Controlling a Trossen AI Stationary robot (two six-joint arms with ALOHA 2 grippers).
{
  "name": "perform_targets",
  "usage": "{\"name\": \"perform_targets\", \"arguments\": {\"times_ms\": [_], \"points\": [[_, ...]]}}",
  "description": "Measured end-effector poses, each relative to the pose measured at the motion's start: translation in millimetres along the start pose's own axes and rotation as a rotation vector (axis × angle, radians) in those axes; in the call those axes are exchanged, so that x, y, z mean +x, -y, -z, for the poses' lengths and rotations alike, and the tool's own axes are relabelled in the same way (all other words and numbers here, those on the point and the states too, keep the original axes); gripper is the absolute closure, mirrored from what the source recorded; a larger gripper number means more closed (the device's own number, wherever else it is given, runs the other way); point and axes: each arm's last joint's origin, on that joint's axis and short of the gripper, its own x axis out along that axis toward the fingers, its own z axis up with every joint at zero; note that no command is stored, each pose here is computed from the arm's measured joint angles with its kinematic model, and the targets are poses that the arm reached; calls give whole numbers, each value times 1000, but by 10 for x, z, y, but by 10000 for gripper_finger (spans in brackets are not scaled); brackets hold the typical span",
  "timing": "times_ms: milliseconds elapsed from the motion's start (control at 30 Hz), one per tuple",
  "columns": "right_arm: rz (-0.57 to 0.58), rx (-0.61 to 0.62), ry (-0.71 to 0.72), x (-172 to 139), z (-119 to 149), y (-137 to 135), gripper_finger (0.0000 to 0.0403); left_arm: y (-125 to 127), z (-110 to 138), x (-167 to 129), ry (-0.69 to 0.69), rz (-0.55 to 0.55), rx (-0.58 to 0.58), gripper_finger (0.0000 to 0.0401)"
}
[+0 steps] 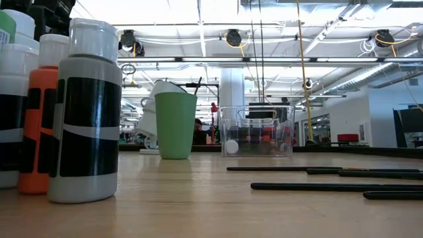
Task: Pick & Place Paint Supplies
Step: Put the gold paintbrush into the green cup
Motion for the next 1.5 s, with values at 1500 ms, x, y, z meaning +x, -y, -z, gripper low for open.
{"name": "perform_targets", "arguments": {"times_ms": [1500], "points": [[-73,-366,633,-936,-316,69,402,-20,-108,-6,116,15,-58,375]]}}
